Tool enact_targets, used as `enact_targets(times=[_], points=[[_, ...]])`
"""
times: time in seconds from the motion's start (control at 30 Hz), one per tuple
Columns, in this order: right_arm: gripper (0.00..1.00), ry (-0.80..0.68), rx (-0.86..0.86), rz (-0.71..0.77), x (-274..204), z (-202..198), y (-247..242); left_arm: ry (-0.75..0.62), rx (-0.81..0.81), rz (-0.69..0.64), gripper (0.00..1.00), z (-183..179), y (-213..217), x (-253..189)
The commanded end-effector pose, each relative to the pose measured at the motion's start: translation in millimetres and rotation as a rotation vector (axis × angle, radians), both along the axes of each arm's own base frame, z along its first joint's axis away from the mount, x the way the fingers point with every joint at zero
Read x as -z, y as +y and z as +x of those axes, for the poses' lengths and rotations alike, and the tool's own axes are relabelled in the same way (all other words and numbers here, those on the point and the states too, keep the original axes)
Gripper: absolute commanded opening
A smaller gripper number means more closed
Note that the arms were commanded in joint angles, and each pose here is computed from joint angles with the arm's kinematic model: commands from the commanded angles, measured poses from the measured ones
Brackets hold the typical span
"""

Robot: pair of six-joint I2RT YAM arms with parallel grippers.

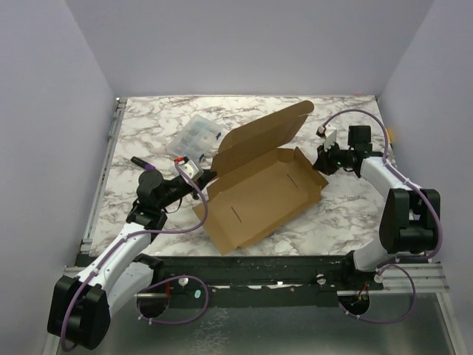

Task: Fold the paper box
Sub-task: Fold the paper box at the center of the board.

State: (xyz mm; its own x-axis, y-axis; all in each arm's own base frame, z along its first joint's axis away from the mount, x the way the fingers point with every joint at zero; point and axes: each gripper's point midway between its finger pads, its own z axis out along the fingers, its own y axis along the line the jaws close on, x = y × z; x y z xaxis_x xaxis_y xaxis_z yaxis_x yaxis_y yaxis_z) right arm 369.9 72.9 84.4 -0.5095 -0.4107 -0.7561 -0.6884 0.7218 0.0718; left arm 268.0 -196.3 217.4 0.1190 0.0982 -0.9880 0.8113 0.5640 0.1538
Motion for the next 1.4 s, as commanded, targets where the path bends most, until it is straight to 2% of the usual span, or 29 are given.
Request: enact_targets(times=[0.0, 0.13, 0.17, 0.23, 0.37, 0.5, 0.6, 0.73, 0.93, 1.07, 1.13, 1.37], points=[[0.06, -0.069, -0.014, 0.074, -30, 2, 13, -0.079, 0.049, -0.001, 0.00, -1, -7, -22], [0.05, -0.084, -0.021, 0.092, -37, 0, 16, -0.087, 0.050, 0.004, 0.00, 2, -8, -25], [0.10, -0.069, -0.022, 0.084, -33, -1, 15, -0.087, 0.051, 0.005, 0.00, 3, -8, -25], [0.26, -0.034, -0.017, 0.059, -21, 0, 11, -0.086, 0.052, 0.007, 0.00, 4, -9, -25], [0.43, -0.018, -0.031, 0.048, -15, -3, 10, -0.086, 0.054, 0.006, 0.00, 3, -9, -24], [0.47, 0.034, -0.037, 0.028, 1, -8, 8, -0.084, 0.057, 0.005, 0.00, 2, -9, -24], [0.43, 0.076, -0.042, 0.031, 13, -12, 9, -0.086, 0.058, 0.004, 0.00, 1, -9, -25], [0.29, 0.089, -0.041, 0.021, 20, -14, 9, -0.090, 0.062, 0.002, 0.00, 1, -10, -27], [0.28, 0.060, -0.038, 0.024, 9, -11, 9, -0.092, 0.068, -0.001, 0.00, 0, -10, -29], [0.08, 0.086, -0.049, 0.046, 12, -13, 13, -0.096, 0.072, -0.001, 0.00, 0, -11, -31], [0.01, 0.062, -0.040, 0.066, 4, -10, 15, -0.101, 0.072, -0.004, 0.00, 0, -11, -33], [0.00, -0.097, 0.004, 0.094, -41, 8, 16, -0.130, 0.071, 0.006, 0.00, 1, -11, -40]])
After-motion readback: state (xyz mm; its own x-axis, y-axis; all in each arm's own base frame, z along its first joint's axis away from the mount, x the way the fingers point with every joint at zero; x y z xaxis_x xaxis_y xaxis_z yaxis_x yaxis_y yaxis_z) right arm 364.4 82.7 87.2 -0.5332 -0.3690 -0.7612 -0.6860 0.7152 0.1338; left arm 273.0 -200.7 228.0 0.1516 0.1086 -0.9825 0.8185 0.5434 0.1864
